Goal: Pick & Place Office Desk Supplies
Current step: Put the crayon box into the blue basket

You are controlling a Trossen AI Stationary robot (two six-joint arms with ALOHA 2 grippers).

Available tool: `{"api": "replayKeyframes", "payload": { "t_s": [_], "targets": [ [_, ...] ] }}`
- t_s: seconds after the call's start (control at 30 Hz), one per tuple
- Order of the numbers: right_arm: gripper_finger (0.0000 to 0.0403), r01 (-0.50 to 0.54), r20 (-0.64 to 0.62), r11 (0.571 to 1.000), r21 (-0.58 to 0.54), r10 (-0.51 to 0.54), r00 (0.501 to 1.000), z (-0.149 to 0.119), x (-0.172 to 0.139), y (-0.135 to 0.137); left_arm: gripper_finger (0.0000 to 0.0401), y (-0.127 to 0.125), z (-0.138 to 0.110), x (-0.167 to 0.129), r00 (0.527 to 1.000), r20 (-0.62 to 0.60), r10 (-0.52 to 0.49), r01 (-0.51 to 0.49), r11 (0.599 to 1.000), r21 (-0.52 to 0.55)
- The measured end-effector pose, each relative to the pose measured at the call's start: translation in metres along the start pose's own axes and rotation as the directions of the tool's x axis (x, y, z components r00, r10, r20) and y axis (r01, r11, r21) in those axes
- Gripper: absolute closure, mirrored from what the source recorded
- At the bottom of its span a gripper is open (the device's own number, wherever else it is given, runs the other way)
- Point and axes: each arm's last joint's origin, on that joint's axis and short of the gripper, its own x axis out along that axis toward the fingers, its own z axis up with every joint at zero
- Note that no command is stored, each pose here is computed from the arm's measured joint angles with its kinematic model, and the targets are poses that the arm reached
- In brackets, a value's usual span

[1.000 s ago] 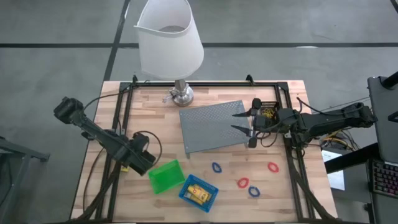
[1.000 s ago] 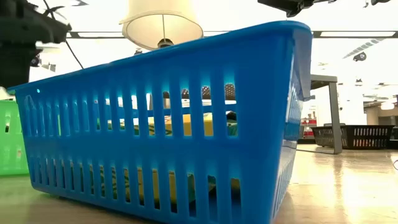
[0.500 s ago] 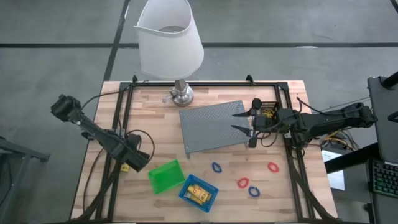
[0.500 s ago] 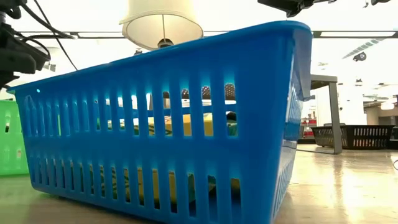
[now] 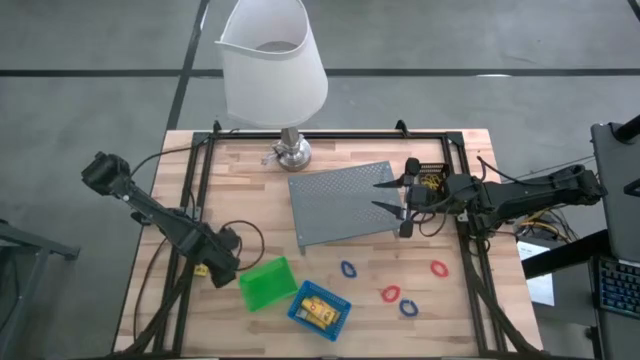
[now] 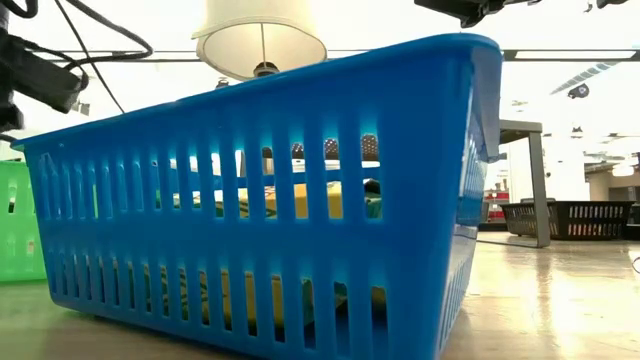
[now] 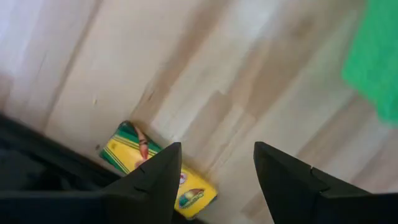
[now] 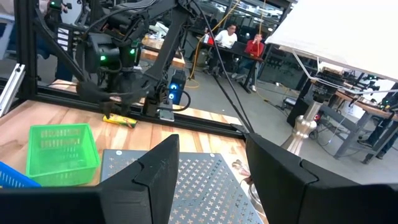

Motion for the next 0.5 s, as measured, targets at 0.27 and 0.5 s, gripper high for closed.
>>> {"api": "replayKeyframes", "payload": {
  "t_s": [0.27, 0.5],
  "targets": [
    [0.0218, 0.000, 0.000, 1.000, 0.000, 0.000, 1.000, 0.000, 0.000, 0.000, 0.0197, 0.004, -0.010, -0.001, 0.964, -0.264, -0.023, 0.126, 0.915, 0.384],
    [0.0218, 0.000, 0.000, 1.000, 0.000, 0.000, 1.000, 0.000, 0.000, 0.000, 0.0197, 0.012, -0.009, -0.001, 0.981, -0.173, 0.089, -0.003, 0.897, 0.441]
  ]
}}
